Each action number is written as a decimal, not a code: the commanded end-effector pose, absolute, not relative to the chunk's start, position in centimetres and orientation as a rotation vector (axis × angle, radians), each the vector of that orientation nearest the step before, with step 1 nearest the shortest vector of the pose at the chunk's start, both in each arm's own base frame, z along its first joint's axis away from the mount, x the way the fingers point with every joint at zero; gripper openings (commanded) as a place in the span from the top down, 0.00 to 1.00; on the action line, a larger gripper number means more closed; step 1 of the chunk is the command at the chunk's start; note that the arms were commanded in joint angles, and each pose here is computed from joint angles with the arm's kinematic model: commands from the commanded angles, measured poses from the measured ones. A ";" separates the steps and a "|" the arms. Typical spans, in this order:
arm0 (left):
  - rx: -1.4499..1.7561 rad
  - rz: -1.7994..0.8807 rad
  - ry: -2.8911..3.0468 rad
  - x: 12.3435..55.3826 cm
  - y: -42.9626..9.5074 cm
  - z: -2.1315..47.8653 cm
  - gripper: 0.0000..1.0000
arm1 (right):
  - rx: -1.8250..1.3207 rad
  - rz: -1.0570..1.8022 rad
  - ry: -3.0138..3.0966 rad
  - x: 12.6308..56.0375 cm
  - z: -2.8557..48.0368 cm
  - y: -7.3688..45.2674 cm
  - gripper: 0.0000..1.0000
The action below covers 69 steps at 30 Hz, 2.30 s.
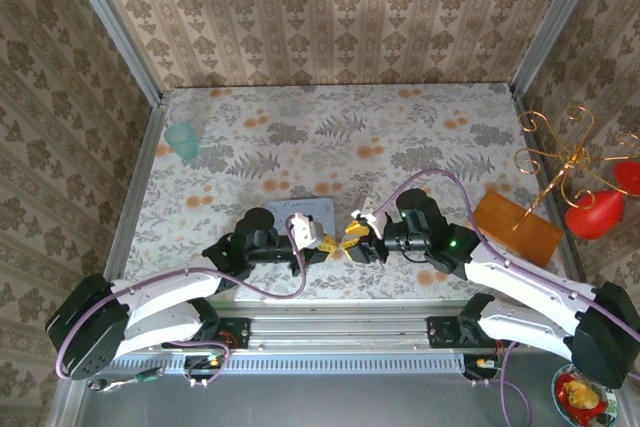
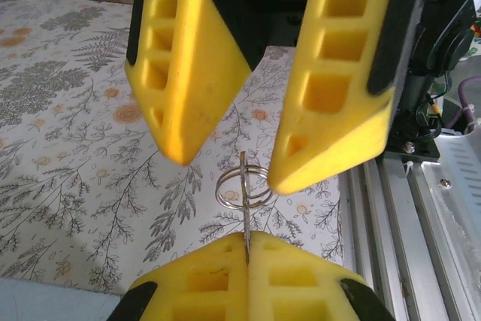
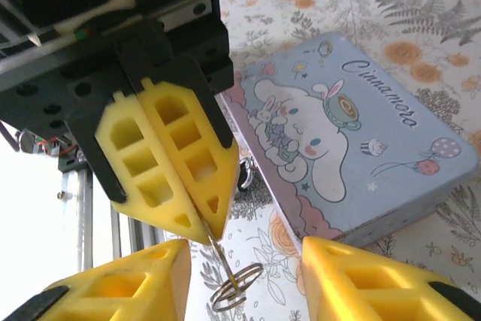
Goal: Unlock the padlock with the key
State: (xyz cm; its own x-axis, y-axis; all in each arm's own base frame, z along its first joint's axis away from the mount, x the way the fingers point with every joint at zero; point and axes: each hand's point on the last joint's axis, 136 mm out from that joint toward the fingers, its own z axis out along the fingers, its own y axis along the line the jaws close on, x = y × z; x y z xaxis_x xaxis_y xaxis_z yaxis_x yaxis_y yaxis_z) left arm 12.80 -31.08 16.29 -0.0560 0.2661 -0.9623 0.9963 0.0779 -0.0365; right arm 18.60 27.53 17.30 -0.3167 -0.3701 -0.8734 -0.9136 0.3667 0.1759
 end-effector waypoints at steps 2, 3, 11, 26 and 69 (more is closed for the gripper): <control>1.337 -1.078 1.420 12.7 -31.6 17.8 1.00 | -1.145 0.931 1.891 18.3 17.3 27.8 0.65; 1.337 -1.078 1.420 12.7 -31.7 17.9 1.00 | -1.146 0.926 1.901 18.3 17.1 27.7 0.68; 1.339 -1.074 1.427 12.9 -31.7 17.7 1.00 | -1.126 0.858 1.908 18.7 16.8 26.9 0.78; 1.361 -1.090 1.444 12.7 -32.0 17.2 1.00 | -1.142 0.862 1.884 18.1 17.2 26.9 0.72; 0.037 -1.644 1.745 25.4 -29.1 23.0 0.51 | 0.347 1.156 1.743 25.3 20.1 26.8 1.00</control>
State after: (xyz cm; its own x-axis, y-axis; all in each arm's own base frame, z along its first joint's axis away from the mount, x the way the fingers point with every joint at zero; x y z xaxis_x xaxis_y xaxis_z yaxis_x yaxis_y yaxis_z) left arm 25.96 -27.76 20.74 -0.6677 -0.3889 -0.6348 0.5385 0.3366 -0.7725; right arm 24.18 28.20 18.87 -0.5369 0.4935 -0.6842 -0.3629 0.5971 0.7154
